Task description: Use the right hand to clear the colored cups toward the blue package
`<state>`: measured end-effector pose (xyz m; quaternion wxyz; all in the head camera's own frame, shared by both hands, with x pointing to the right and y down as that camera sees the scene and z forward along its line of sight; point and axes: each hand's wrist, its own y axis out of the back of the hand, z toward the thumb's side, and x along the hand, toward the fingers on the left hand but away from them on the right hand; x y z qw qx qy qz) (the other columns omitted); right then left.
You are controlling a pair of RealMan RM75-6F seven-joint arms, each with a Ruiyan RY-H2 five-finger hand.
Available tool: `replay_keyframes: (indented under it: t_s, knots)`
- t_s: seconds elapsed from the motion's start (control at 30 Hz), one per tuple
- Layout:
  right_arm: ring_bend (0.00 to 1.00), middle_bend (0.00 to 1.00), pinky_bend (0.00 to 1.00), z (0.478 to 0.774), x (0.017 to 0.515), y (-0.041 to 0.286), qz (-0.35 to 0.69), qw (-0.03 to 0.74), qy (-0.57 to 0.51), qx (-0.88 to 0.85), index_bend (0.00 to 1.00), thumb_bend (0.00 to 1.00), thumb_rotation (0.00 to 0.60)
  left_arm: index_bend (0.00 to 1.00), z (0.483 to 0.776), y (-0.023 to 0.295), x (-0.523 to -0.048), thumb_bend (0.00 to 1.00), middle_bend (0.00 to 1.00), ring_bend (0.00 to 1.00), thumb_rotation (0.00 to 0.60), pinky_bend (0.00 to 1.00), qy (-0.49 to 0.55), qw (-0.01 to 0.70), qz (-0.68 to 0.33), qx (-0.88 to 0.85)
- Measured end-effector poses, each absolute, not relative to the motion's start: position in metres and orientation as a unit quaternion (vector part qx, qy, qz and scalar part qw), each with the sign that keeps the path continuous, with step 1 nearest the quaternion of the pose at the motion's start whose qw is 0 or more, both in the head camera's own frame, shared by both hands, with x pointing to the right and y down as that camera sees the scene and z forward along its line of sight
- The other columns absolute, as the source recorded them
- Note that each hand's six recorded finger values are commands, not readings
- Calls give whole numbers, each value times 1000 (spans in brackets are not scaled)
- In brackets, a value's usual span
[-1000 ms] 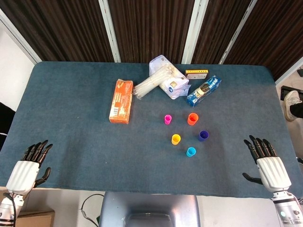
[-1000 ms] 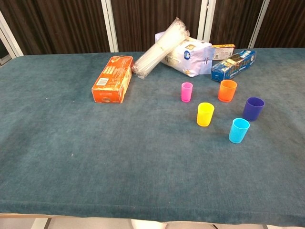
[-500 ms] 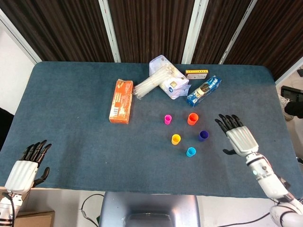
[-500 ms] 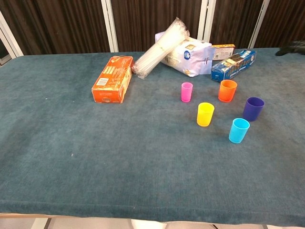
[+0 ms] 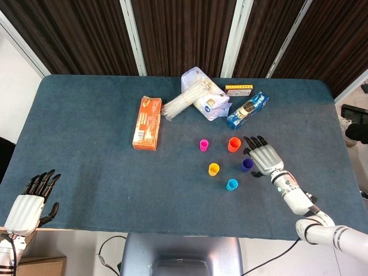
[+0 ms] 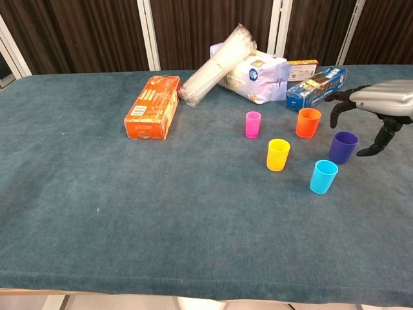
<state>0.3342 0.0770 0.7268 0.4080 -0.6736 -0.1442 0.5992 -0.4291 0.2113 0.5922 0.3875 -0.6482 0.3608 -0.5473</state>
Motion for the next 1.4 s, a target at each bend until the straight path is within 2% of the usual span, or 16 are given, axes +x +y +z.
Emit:
replay_keyframes:
  t_s: [0.5, 0.77, 0.93, 1.17, 1.4]
  knots:
    - [0, 32, 0, 731, 328, 76, 591, 404, -160, -680, 632, 462, 600, 0, 593, 213, -427, 460, 0, 0, 600, 103, 357, 388, -546, -651]
    - [0, 43, 0, 697, 323, 54, 554, 398, -246, -689, 630, 462, 600, 0, 593, 213, -427, 461, 0, 0, 600, 103, 357, 388, -546, -651]
    - [0, 55, 0, 674, 313, 19, 533, 420, -306, -668, 629, 462, 600, 0, 597, 213, -425, 460, 0, 0, 600, 103, 350, 388, -549, -652]
    - [0, 55, 0, 695, 302, 1, 574, 428, -292, -634, 628, 462, 600, 0, 598, 212, -426, 460, 0, 0, 600, 103, 350, 388, -551, -651]
    - [0, 55, 0, 712, 300, 5, 594, 428, -266, -627, 616, 462, 600, 0, 598, 212, -427, 460, 0, 0, 600, 103, 350, 386, -551, -652]
